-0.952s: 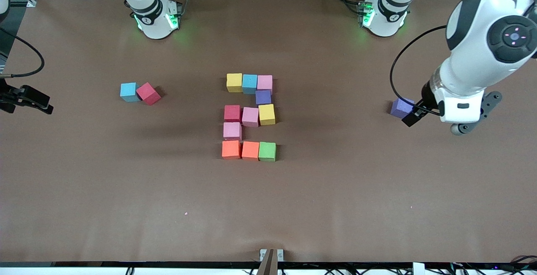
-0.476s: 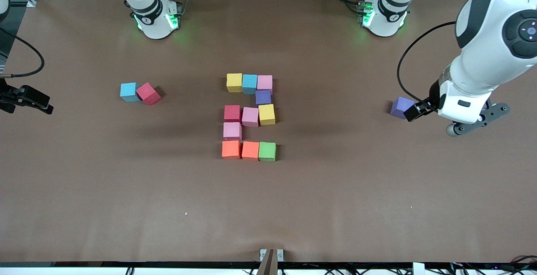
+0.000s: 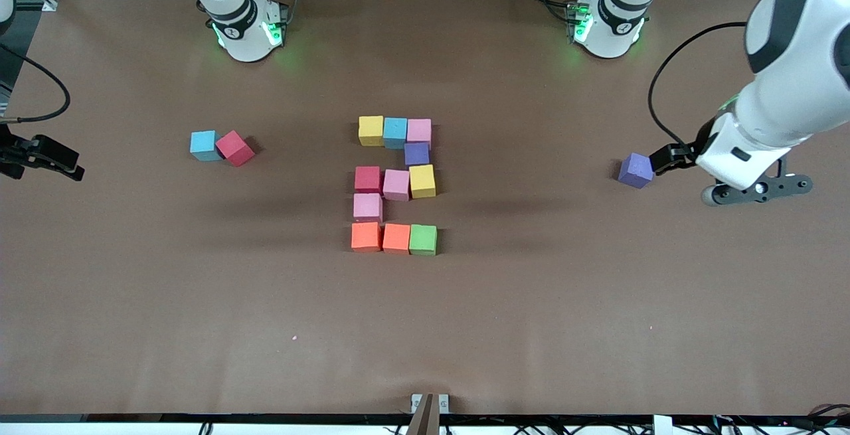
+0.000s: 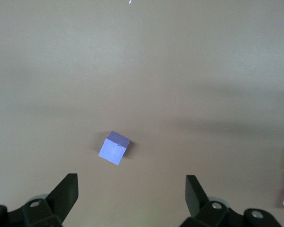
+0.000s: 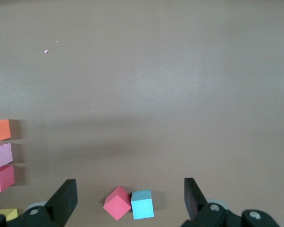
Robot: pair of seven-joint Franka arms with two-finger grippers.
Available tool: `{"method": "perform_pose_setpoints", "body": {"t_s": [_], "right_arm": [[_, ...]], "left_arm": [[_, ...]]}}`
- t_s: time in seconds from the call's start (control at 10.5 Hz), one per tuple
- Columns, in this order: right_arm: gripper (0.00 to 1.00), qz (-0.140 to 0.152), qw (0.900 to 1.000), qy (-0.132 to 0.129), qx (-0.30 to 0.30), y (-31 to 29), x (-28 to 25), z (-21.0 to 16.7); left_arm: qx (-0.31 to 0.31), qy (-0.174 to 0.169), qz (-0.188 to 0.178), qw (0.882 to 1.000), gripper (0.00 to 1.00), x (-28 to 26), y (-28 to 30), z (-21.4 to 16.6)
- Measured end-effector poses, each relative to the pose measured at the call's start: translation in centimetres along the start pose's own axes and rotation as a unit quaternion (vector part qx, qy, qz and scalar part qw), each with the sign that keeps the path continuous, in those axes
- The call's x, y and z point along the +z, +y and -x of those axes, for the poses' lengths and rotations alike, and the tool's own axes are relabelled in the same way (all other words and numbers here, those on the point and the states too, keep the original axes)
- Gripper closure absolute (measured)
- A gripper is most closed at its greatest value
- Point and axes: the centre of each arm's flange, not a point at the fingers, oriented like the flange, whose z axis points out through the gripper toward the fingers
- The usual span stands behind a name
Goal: Form number 2 with 11 blocks
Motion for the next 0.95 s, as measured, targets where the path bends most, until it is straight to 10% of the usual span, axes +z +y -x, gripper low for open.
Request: {"method": "perform_pose_setpoints", "body": {"t_s": [0.95], "right_arm": [[0.00, 0.000, 1.000, 0.000, 0.000, 0.0, 0.0, 0.0]], "left_arm": [[0.095, 0.027, 0.012, 0.995, 0.00, -2.8, -1.9, -0.5]]}}
